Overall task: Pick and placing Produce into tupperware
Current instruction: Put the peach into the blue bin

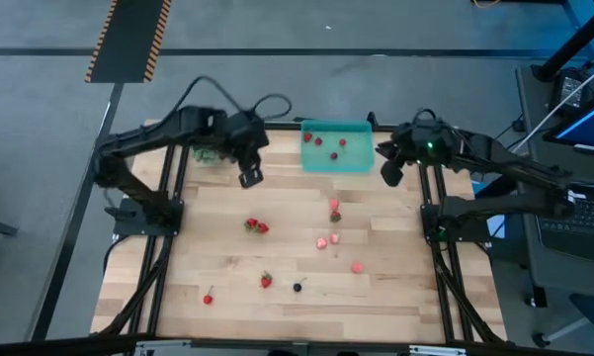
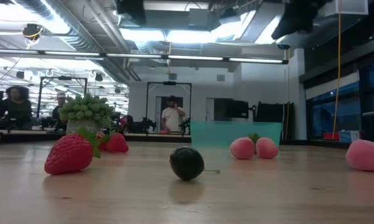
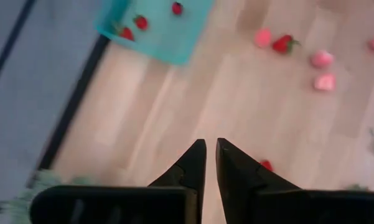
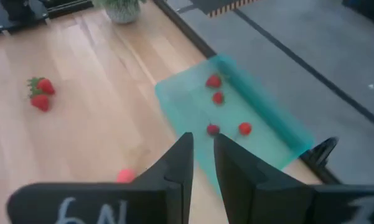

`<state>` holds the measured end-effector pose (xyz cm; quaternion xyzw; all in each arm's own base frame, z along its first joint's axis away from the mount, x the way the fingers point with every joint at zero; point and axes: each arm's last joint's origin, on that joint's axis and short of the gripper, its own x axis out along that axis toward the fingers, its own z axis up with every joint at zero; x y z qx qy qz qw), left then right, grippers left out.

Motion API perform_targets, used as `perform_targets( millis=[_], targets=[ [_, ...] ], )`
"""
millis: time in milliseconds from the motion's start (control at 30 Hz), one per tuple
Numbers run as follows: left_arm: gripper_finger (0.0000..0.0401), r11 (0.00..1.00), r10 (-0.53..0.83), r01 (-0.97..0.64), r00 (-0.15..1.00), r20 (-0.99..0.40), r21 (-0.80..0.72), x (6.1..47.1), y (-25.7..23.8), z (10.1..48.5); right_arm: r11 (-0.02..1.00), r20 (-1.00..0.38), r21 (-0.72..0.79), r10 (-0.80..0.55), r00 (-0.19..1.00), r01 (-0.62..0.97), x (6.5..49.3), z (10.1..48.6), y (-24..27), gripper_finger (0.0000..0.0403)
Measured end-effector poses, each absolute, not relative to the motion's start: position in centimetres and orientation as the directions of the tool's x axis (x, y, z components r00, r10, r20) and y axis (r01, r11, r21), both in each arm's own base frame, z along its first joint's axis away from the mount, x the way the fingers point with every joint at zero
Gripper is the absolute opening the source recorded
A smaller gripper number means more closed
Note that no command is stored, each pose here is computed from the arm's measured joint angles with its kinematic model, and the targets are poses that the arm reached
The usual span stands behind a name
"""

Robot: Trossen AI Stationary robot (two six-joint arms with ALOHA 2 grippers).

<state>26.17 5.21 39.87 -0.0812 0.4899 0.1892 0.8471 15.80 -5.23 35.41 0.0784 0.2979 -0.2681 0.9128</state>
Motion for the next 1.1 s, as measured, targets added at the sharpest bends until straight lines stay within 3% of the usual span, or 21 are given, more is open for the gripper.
perform_targets(
  millis=[133,367,533,800,1100],
  targets=[
    [0.0026,0.923,0.207,-0.384,0.444,-0.872,0.023,24.6,2.9,36.4,0.832,-0.587,0.036,-0.430,0.685,0.553,14.7,34.1,-4.6,0.0067],
    [0.0039,0.879,0.267,-0.478,0.489,-0.830,0.001,21.8,0.2,31.6,0.820,-0.631,0.069,-0.405,0.661,0.569,14.7,32.0,-4.5,0.0067],
    [0.0071,0.859,0.238,-0.507,0.514,-0.824,-0.069,20.8,-0.7,29.4,0.821,-0.659,0.071,-0.388,0.644,0.566,14.9,31.1,-4.5,0.0067],
    [0.0145,0.818,0.227,-0.571,0.419,-0.879,-0.061,20.0,-1.5,25.3,0.800,-0.678,0.095,-0.384,0.627,0.592,15.1,30.5,-4.6,0.0070],
    [0.0178,0.808,0.214,-0.587,0.364,-0.906,-0.045,19.3,-1.8,23.4,0.819,-0.702,0.050,-0.379,0.603,0.572,15.8,29.9,-4.8,0.0156]
  ],
)
